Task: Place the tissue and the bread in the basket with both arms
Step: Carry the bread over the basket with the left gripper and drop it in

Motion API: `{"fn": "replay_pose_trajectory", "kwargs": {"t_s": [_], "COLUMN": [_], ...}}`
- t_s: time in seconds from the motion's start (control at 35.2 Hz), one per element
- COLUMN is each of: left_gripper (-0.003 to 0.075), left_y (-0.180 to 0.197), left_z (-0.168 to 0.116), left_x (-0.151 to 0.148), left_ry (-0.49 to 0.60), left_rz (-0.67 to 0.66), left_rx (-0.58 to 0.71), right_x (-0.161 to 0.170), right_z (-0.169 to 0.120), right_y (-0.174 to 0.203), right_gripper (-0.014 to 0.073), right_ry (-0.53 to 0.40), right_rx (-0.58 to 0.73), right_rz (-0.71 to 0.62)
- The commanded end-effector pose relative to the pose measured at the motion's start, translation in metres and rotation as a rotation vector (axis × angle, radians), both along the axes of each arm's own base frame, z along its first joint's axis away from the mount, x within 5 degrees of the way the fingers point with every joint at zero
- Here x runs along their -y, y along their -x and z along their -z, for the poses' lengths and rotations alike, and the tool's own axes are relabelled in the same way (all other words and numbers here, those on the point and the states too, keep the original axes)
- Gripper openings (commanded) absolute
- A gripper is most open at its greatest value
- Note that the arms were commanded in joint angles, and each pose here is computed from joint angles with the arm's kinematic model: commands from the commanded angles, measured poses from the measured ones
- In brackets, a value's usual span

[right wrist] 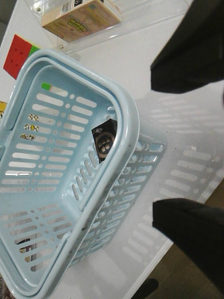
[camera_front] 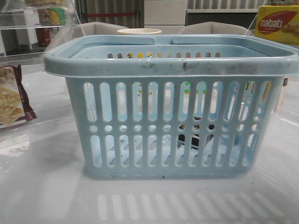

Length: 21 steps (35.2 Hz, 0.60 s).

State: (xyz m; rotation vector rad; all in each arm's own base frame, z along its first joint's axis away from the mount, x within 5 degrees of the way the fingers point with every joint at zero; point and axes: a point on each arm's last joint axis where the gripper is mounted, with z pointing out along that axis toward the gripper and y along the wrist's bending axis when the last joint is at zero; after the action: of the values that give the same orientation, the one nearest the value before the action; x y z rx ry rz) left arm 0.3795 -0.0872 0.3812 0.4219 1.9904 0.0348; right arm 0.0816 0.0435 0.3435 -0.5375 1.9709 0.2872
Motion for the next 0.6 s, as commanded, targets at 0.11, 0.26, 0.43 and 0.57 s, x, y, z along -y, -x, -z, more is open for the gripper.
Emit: {"fn": "replay_pose_trajectory", "kwargs": {"t_s": [0.11, 0.26, 0.43, 0.57], "left_gripper": [0.0090, 0.0090, 0.0101, 0.0334], "left_y": [0.073, 0.097, 0.107, 0.104], "left_z": [-0.057, -0.044, -0.016, 0.000], "left_x": [0.043, 0.086, 0.135, 0.156], "left_ry": [0.019, -0.025, -0.062, -0.028], "left_rz": [0.160, 0.300, 0.435, 0.473], "left_rx": [0.006, -0.102, -0.156, -0.191], "right_x": [0.000, 0.000, 0.000, 0.000], "right_z": [-0.014, -0.014, -0.014, -0.014], "right_y": [-0.002, -0.002, -0.002, -0.002], "right_gripper": [0.0542, 0.0542, 0.0542, 0.0542], "right_ry": [-0.030, -0.030, -0.030, -0.030], "right_rx": [0.092, 0.092, 0.092, 0.092], "right_rz": [0.002, 0.002, 0.002, 0.002]}}
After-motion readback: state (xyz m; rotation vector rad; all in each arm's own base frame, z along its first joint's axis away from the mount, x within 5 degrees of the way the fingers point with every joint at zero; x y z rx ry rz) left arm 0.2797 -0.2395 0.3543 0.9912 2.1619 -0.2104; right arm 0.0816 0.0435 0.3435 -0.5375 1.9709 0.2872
